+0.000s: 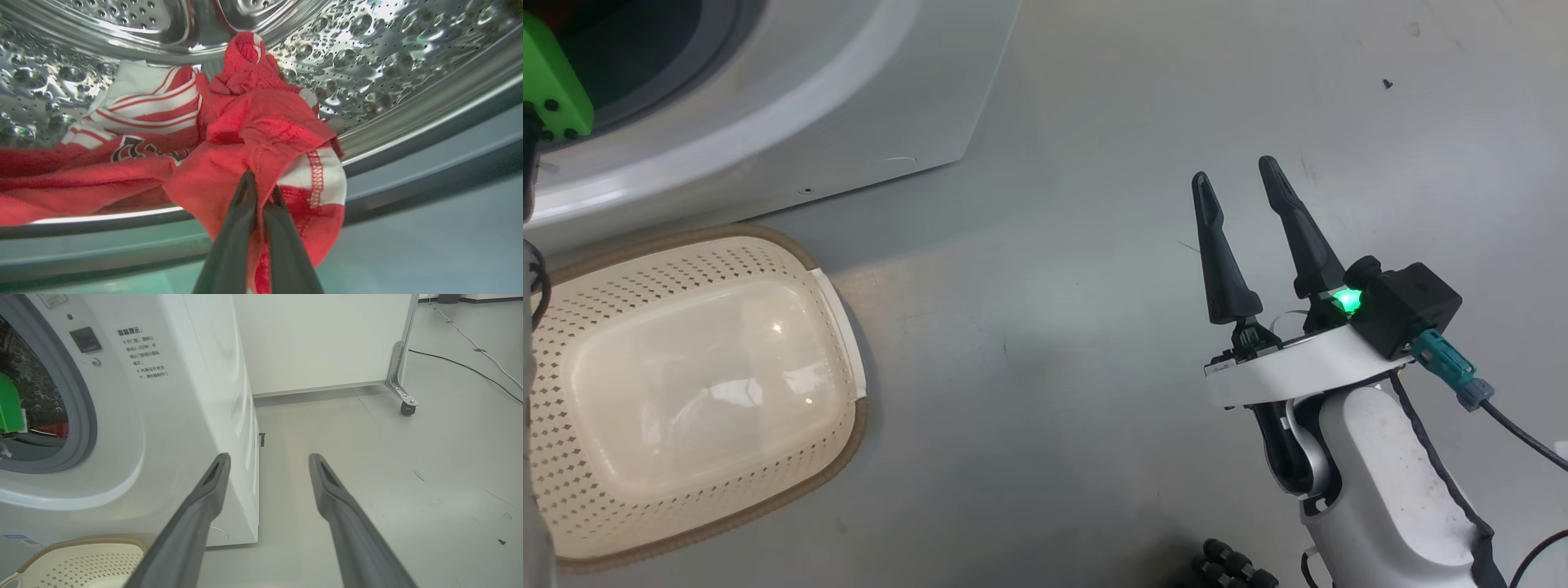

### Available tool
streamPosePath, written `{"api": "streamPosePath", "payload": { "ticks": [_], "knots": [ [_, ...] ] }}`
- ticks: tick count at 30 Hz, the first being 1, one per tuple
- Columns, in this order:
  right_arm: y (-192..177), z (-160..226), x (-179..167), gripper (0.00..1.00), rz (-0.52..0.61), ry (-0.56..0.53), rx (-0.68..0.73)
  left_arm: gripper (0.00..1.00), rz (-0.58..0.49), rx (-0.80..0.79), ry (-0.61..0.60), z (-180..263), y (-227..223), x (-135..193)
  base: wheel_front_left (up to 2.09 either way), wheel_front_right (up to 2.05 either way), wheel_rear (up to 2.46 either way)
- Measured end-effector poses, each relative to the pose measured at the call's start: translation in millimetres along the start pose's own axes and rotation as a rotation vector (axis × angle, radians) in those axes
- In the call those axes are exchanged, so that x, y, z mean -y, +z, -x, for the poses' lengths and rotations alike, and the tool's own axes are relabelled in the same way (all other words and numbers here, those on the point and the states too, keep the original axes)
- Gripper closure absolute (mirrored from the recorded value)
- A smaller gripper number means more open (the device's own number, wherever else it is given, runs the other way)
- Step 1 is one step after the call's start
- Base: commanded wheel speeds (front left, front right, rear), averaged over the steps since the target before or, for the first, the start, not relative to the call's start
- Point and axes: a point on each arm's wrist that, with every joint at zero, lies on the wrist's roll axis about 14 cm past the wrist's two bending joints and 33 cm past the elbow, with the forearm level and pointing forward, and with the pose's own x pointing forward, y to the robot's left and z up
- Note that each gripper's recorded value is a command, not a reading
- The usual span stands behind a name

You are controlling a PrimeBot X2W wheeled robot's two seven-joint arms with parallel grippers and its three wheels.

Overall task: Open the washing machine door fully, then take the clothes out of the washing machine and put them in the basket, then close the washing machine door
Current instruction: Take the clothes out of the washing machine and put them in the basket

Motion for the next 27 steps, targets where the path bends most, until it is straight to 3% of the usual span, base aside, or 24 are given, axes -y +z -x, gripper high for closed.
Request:
{"api": "streamPosePath", "payload": {
  "ticks": [11, 27],
  "knots": [
    [9, -1, -10, 0.00, 0.032, 0.035, 0.026, 1.00, 0.005, 0.235, 0.003, 30, 47, 6, 0.00, 0.00, 0.00],
    [13, 12, -29, 0.00, 0.053, 0.098, 0.034, 1.00, 0.018, 0.500, 0.015, 96, 69, 15, 0.00, 0.00, 0.00]
  ]
}}
